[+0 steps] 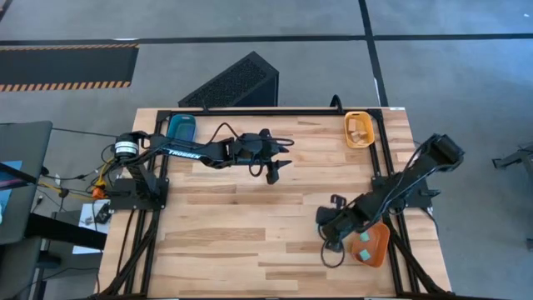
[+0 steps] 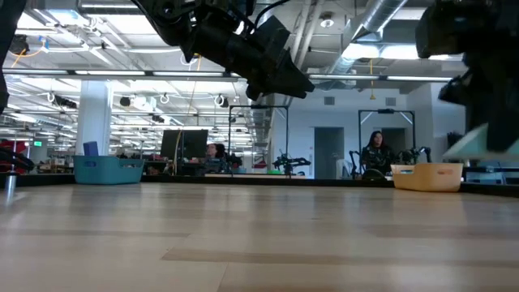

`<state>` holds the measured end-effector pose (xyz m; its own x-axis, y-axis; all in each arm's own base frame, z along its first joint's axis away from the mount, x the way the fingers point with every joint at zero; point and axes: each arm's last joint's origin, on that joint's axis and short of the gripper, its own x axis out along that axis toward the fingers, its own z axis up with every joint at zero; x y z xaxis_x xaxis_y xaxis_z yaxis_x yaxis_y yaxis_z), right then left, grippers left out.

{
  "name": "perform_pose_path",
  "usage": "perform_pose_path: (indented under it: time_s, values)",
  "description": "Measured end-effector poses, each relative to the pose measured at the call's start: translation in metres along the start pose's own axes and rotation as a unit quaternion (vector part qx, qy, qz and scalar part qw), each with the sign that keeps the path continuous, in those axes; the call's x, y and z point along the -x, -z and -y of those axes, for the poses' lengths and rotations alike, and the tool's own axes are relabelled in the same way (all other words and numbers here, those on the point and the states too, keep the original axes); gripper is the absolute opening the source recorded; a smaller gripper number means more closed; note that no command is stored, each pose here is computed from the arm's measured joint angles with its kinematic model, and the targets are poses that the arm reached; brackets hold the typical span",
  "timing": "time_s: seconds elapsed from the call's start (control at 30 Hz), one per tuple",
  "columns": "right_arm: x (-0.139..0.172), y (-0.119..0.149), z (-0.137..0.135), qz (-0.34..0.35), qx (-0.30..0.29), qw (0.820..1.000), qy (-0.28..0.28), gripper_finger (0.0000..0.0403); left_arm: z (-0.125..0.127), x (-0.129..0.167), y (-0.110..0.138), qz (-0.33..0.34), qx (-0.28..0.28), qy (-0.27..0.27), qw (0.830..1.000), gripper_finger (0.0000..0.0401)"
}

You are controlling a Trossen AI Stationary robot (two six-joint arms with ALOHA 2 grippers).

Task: Sort & place blocks by color
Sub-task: Put the light blue block into the orange bin, then return to Home Position

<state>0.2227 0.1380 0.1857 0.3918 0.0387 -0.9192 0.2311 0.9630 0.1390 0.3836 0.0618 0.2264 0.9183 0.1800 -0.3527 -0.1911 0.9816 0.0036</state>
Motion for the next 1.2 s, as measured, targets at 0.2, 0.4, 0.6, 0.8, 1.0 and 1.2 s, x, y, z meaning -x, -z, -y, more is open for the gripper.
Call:
perform_pose_path:
  time_s: [0.2,0.4,0.6,0.8,1.0,1.2]
  values:
    - [0.047,0.019,0.013,-0.023,-0.04,0.999,-0.007,0.0118,-0.003,0.0,-0.001,0.005,0.031,-0.003,1.0,0.0174]
    - [0.082,0.06,0.013,-0.104,-0.072,0.992,-0.029,0.0118,-0.002,0.0,-0.003,0.017,0.072,-0.001,0.997,0.0174]
    - [0.096,0.094,-0.004,-0.136,-0.09,0.985,-0.059,0.0118,-0.002,0.001,-0.011,0.058,0.109,0.004,0.992,0.0174]
    - [0.082,0.119,-0.022,-0.132,-0.09,0.987,-0.014,0.0118,-0.004,0.001,-0.011,0.063,0.117,-0.027,0.991,0.0172]
    - [0.062,0.131,-0.034,-0.109,-0.166,0.979,0.037,0.0189,0.001,0.009,-0.029,0.131,0.111,-0.019,0.985,0.0119]
    - [0.061,0.124,-0.034,-0.043,-0.204,0.978,0.032,0.0304,-0.001,0.029,-0.049,0.169,0.085,-0.03,0.982,0.0027]
